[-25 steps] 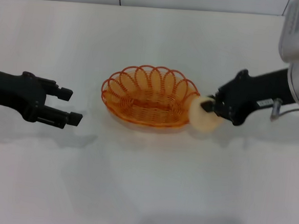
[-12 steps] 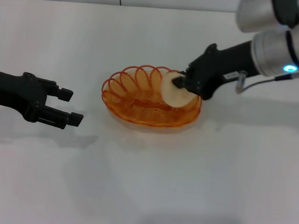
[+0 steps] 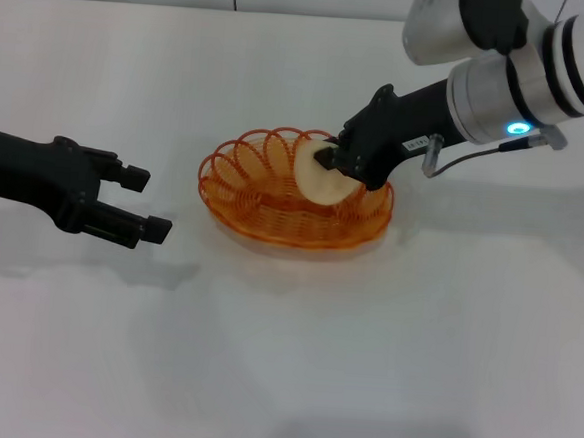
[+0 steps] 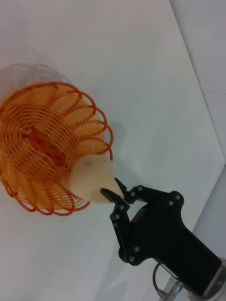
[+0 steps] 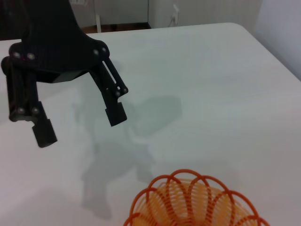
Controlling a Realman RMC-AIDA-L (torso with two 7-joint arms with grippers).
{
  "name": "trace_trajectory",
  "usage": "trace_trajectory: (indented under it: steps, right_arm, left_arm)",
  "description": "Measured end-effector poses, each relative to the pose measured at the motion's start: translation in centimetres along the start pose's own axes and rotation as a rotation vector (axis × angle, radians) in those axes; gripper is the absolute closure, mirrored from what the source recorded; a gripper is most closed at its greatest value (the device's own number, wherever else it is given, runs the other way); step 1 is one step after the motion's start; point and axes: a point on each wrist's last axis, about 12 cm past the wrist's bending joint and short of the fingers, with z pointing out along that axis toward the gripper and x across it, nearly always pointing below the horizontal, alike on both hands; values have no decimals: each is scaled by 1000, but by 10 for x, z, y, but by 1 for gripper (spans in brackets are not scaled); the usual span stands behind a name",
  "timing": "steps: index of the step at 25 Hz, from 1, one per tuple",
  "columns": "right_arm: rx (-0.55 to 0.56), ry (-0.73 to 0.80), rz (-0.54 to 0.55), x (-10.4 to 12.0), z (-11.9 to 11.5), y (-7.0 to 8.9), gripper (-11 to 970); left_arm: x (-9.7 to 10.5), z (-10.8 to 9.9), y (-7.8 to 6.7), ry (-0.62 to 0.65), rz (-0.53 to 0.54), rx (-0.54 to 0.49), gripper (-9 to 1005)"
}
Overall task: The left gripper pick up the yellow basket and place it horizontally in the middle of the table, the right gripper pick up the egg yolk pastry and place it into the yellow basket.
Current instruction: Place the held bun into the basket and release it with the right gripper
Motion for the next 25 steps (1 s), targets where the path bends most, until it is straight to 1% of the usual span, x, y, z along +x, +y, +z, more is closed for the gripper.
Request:
trace_trajectory:
  steps: [4,14,21,25]
  right_arm:
    - [8,1,-3,0,2,0,924]
    - [-11,6,11,-1,9,2,908]
    - [-19,6,-13,-5,11,5,896]
    - [-16,-16,-14,-8,8,6,726]
  left_arm:
    - [0,2,-1,-3,0,4,110]
    - [1,3,-2,-6,-3,7,110]
    - [3,3,-1,-6,-3,2,110]
    - [4,2,-1,-9,-5,0,111]
